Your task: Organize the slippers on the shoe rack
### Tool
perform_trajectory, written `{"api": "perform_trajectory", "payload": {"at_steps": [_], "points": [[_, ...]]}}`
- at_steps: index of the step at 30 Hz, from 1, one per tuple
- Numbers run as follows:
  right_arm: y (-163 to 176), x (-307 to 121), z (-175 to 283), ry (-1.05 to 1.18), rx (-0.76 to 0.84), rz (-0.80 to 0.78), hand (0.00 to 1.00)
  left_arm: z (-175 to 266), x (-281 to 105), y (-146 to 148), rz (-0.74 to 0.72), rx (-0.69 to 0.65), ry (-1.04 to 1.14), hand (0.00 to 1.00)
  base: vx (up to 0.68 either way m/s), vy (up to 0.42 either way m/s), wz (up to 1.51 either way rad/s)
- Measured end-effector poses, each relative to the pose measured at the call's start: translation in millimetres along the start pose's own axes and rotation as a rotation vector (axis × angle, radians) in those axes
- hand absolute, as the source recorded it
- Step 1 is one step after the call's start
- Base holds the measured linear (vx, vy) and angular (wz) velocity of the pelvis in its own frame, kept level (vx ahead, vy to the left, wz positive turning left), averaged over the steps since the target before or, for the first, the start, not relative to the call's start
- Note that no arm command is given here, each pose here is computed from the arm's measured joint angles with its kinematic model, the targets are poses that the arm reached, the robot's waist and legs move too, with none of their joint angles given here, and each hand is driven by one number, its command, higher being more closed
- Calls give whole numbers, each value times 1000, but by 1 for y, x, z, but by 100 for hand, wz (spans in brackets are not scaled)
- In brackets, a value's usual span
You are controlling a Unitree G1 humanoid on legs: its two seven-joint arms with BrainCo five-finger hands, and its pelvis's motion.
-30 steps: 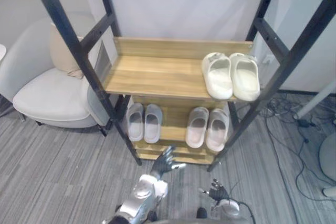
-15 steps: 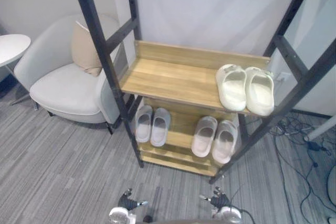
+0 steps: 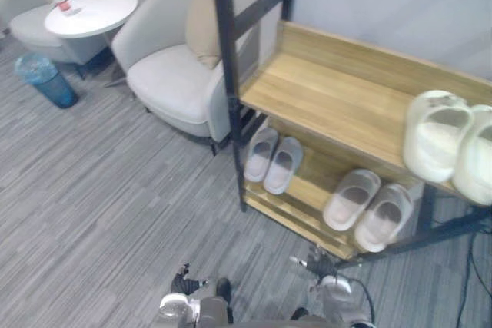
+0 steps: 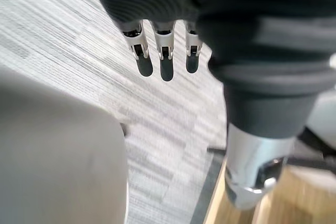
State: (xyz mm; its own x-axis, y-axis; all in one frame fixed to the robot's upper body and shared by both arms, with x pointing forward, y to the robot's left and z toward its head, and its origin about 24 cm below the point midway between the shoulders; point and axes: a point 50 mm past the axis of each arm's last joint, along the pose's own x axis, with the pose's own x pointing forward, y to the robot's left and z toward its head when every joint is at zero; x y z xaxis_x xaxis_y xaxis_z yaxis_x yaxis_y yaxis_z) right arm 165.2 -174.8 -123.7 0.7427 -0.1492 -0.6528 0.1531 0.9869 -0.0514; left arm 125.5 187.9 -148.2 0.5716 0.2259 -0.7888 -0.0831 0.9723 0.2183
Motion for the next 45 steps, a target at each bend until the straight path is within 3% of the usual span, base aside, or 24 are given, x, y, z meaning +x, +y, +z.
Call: {"api": "perform_trajectory", "payload": {"at_steps": [4,15,22,26,39,45], "points": [[-7,-14,-46,200,-73,-23,0,1,3,11,15,27,4,0,102,130,63],[13,-14,-37,149,-33,12,0,6,4,1,3,-38,5,0,126,-85,132],[15,-13,-37,151,-38,21,0,11,2,-21,-38,-106,3,0,52,-112,100],[21,-12,-39,176,-58,38,0,22,6,-16,-28,-90,-31,0,38,47,79],[8,-7,-30,139,-52,15,0,9,6,-14,-37,-39,23,0,231,152,76],[-2,-6,-29,130,-54,-2,0,0,3,-21,-57,-84,59,0,512,-71,97]]}}
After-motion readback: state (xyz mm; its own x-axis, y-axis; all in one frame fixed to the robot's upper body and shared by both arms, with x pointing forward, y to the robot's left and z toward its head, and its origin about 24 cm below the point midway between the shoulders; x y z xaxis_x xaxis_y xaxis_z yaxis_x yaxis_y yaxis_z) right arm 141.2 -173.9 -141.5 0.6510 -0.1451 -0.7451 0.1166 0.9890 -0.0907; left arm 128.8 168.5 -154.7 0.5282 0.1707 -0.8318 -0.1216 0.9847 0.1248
